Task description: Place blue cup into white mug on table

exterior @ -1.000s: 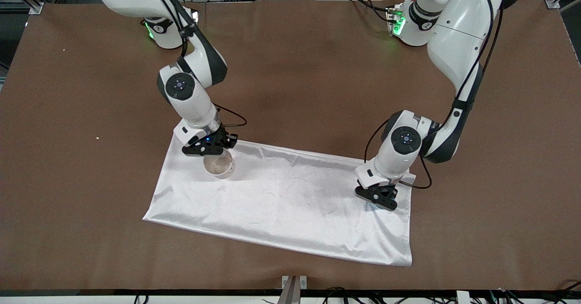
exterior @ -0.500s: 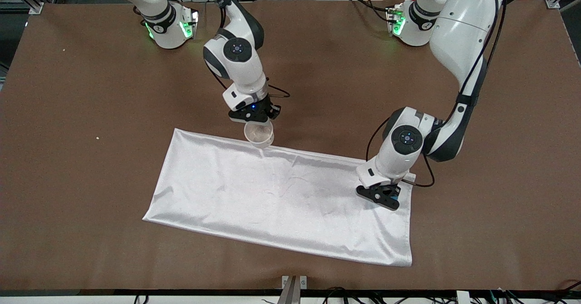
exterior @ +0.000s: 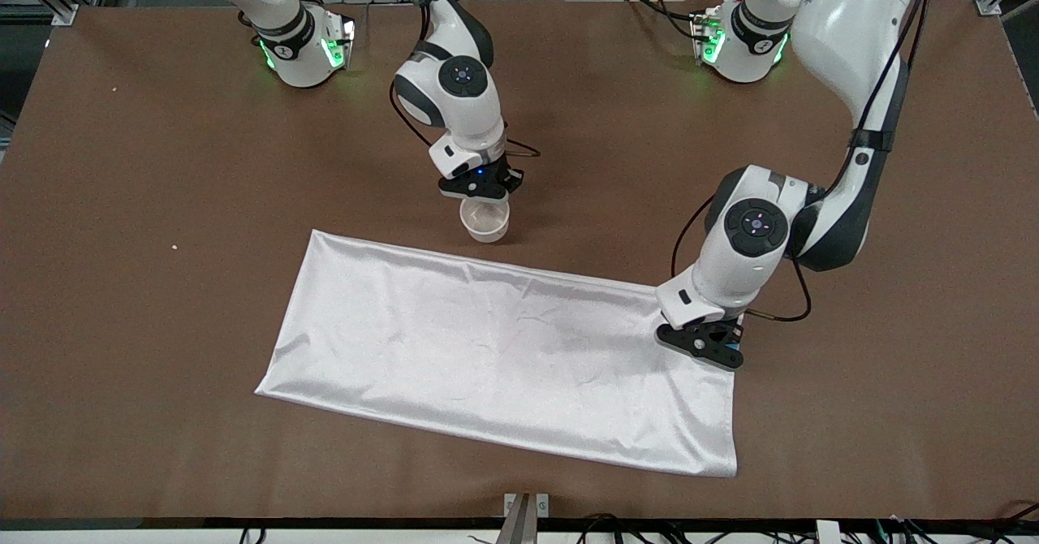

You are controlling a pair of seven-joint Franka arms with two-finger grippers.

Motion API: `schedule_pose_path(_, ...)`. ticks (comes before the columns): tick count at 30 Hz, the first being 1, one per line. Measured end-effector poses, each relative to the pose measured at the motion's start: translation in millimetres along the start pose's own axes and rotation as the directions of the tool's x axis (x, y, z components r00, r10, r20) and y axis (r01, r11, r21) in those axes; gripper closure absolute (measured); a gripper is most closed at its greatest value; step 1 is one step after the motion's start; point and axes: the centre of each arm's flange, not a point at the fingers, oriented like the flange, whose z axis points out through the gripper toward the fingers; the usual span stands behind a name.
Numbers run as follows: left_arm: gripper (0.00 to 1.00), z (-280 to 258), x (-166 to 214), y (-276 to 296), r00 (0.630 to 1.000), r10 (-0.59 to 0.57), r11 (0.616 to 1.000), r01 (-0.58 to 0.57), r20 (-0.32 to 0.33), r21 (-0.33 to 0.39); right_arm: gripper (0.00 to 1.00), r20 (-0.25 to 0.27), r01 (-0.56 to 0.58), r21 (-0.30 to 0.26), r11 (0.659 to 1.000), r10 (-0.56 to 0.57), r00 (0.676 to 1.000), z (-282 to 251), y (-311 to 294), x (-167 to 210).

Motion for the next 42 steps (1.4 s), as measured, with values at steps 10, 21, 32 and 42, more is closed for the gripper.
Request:
schedule_pose_path(10, 0.95, -74.4, -8.7, -9.2, 0.998, -0.04, 0.999, 0.038, 0.043, 0.032, 0.92, 0.011, -0.015, -0.007, 1.0, 0.015, 1.0, 15.0, -10.4, -26.3)
schedule_pose_path(21, 0.95, -139.1, -27.7, -0.8, 0.982, -0.151, 0.988, 0.155, 0.113, -0.027, 0.87, 0.01, -0.048, 0.002, 0.999, 0.048, 0.999, 19.8, -19.0, -44.8)
schedule_pose_path(32, 0.95, -165.8, -39.4, 58.5, 0.958, -0.246, 0.965, 0.256, 0.145, -0.052, 0.35, 0.009, -0.118, -0.006, 0.993, 0.118, 0.993, 17.5, -20.9, -43.8)
schedule_pose_path(42, 0.95, -167.6, -45.7, 103.5, 0.94, -0.298, 0.948, 0.311, 0.163, -0.06, 0.0, 0.016, -0.143, -0.092, 0.985, 0.145, 0.989, -18.1, -41.8, -30.3)
